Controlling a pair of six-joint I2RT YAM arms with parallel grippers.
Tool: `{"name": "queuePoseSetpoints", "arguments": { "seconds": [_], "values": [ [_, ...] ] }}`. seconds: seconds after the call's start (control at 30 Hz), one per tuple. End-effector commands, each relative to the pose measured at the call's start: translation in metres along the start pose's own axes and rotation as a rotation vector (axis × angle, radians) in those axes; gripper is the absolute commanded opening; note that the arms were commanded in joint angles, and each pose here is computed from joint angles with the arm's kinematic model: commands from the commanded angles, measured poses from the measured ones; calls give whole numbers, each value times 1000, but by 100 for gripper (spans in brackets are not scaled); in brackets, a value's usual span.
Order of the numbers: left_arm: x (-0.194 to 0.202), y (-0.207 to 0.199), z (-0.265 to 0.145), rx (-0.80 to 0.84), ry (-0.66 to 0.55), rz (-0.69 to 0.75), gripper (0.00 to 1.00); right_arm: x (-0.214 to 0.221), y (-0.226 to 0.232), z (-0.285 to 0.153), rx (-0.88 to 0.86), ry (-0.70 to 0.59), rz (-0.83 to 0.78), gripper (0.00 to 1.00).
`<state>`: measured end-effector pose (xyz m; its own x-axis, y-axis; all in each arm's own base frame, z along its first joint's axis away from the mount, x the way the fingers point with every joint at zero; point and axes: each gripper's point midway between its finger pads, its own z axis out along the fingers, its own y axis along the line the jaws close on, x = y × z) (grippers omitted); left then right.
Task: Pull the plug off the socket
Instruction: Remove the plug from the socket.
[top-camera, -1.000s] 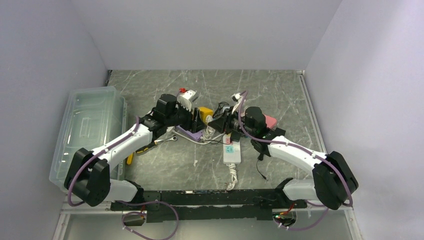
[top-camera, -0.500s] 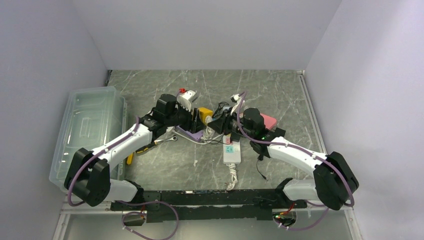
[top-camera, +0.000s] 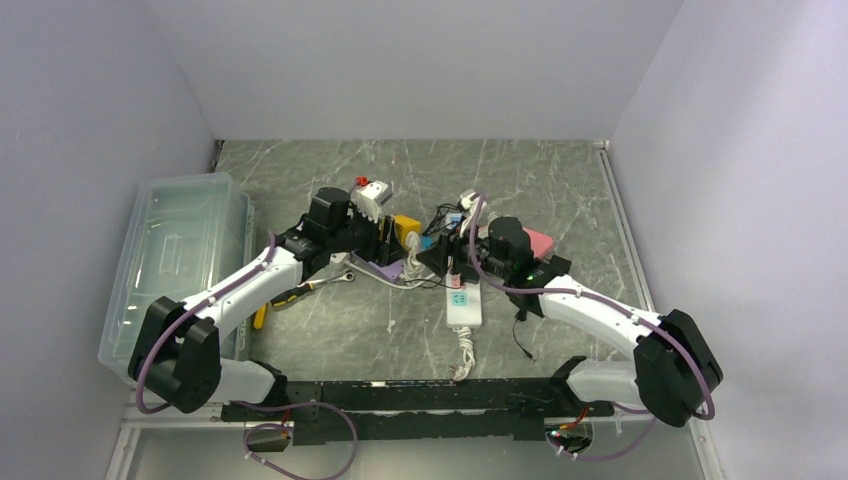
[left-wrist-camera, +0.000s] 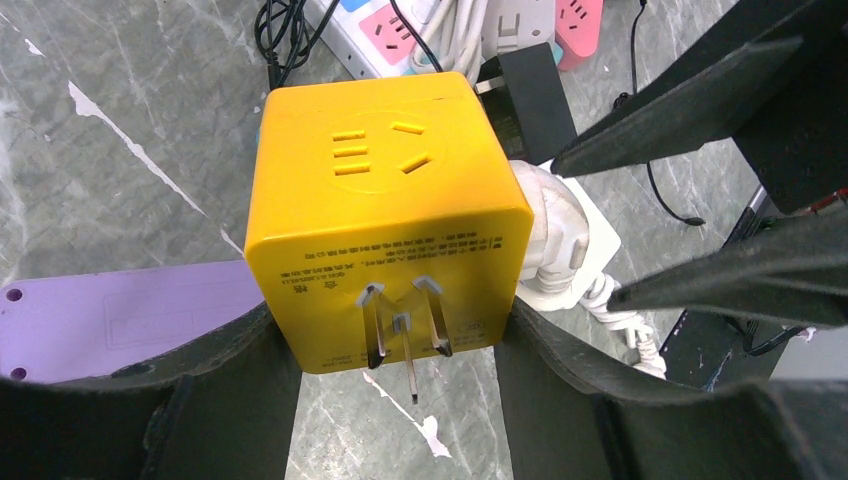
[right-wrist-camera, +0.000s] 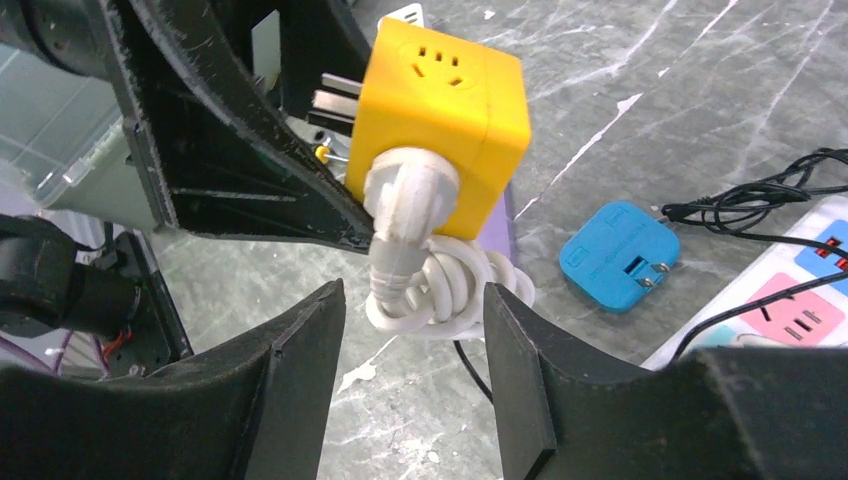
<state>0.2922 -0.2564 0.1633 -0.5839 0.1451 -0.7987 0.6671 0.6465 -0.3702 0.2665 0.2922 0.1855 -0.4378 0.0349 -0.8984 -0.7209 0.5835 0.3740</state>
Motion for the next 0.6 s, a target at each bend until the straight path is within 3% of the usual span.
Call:
{"name": "queuePoseSetpoints", "arguments": {
  "seconds": [0.0,0.57],
  "values": [
    [-36,-15,-10,46,-101,55,0,-23,15,5,-21,-58,-81,56],
    [-36,-24,-14,91,-104,74,0,-7,-1,29,75,-7,-98,45]
  ]
}}
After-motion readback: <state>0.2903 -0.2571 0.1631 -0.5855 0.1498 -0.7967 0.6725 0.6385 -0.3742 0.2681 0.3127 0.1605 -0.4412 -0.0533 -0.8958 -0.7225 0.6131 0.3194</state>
